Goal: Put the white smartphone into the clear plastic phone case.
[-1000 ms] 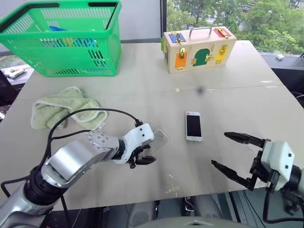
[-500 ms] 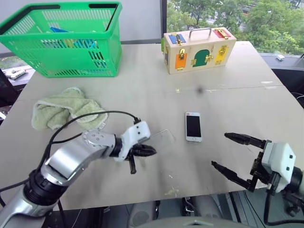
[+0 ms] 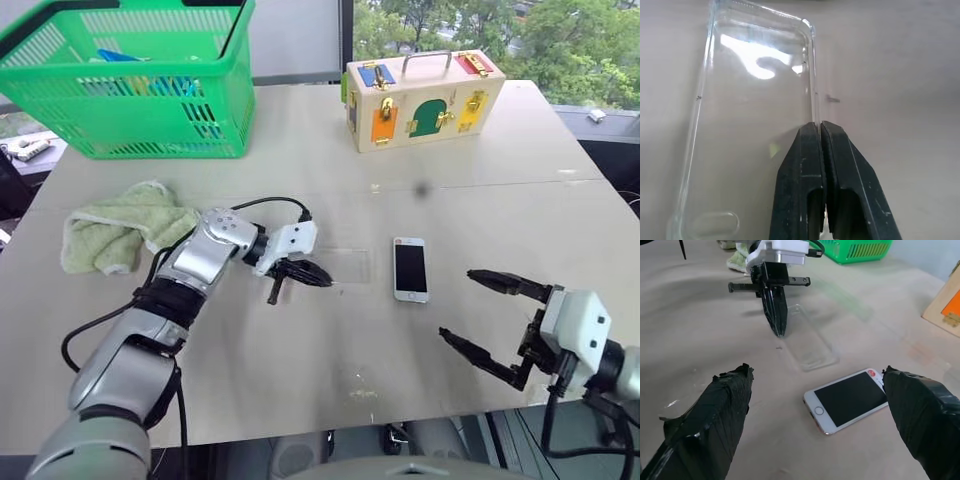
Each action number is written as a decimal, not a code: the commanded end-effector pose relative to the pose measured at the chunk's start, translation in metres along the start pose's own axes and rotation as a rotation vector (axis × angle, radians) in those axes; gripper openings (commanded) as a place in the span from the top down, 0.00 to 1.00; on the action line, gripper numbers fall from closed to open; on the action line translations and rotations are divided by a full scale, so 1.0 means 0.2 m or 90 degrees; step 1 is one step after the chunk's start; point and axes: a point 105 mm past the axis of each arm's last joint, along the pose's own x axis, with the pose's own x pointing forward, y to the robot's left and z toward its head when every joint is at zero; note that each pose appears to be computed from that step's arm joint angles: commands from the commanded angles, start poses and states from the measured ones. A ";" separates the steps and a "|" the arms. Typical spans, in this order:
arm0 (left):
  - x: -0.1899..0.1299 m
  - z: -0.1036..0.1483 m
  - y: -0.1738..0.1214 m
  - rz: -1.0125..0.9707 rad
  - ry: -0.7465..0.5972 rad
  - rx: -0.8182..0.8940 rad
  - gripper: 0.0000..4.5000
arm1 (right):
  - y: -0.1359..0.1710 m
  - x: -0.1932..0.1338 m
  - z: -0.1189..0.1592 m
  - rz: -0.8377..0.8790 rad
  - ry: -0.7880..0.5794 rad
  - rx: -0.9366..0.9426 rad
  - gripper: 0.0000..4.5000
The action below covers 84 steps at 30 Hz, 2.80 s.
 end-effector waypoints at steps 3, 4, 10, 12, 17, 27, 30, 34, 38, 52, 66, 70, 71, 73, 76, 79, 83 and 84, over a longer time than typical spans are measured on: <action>0.03 0.03 -0.06 -0.010 0.006 0.027 0.99 | 0.01 0.02 -0.01 -0.013 0.016 0.050 0.00; 0.02 0.05 -0.06 0.000 -0.002 0.016 0.99 | -0.01 0.03 -0.02 -0.029 0.024 0.052 0.00; -0.04 0.14 -0.10 0.054 -0.046 -0.021 0.42 | -0.10 0.13 -0.16 -0.096 0.125 0.122 0.00; -0.09 0.17 -0.11 0.089 -0.064 -0.031 0.21 | -0.15 0.18 -0.18 -0.115 0.121 0.157 0.00; -0.19 0.17 -0.13 0.174 -0.118 -0.095 0.02 | -0.24 0.36 -0.21 -0.157 0.127 0.199 0.00; -0.32 0.17 -0.27 0.289 -0.269 -0.108 0.02 | -0.32 0.62 -0.29 -0.203 0.167 0.270 0.00; -0.35 0.13 -0.29 0.301 -0.265 -0.114 0.02 | -0.31 0.65 -0.36 -0.208 0.216 0.269 0.00; -0.38 0.11 -0.32 0.309 -0.268 -0.127 0.02 | -0.28 0.66 -0.41 -0.211 0.273 0.293 0.00; -0.40 0.15 -0.35 0.311 -0.264 -0.124 0.02 | -0.23 0.66 -0.45 -0.209 0.361 0.298 0.00; -0.39 0.09 -0.33 0.314 -0.259 -0.141 0.00 | -0.14 0.66 -0.56 -0.240 0.523 0.354 0.27; -0.36 0.18 -0.26 0.333 -0.272 -0.129 0.00 | -0.28 0.33 -0.55 0.026 0.453 0.135 0.34; -0.36 0.20 -0.26 0.339 -0.273 -0.129 0.00 | -0.33 0.30 -0.59 0.010 0.469 0.156 0.01; -0.36 0.21 -0.26 0.341 -0.273 -0.129 0.00 | -0.35 0.31 -0.59 -0.013 0.466 0.163 0.01; -0.37 0.23 -0.26 0.345 -0.273 -0.128 0.00 | -0.35 0.32 -0.59 -0.044 0.468 0.194 0.01; -0.37 0.27 -0.28 0.347 -0.272 -0.130 0.00 | -0.31 0.32 -0.59 -0.074 0.488 0.250 0.01; -0.37 0.29 -0.30 0.332 -0.273 -0.137 0.00 | -0.24 0.35 -0.57 -0.074 0.479 0.303 0.01; -0.37 0.32 -0.32 0.288 -0.258 -0.134 0.00 | -0.18 0.36 -0.60 -0.082 0.492 0.315 0.12; -0.37 0.32 -0.32 0.277 -0.252 -0.126 0.00 | -0.17 0.36 -0.61 -0.080 0.499 0.306 0.14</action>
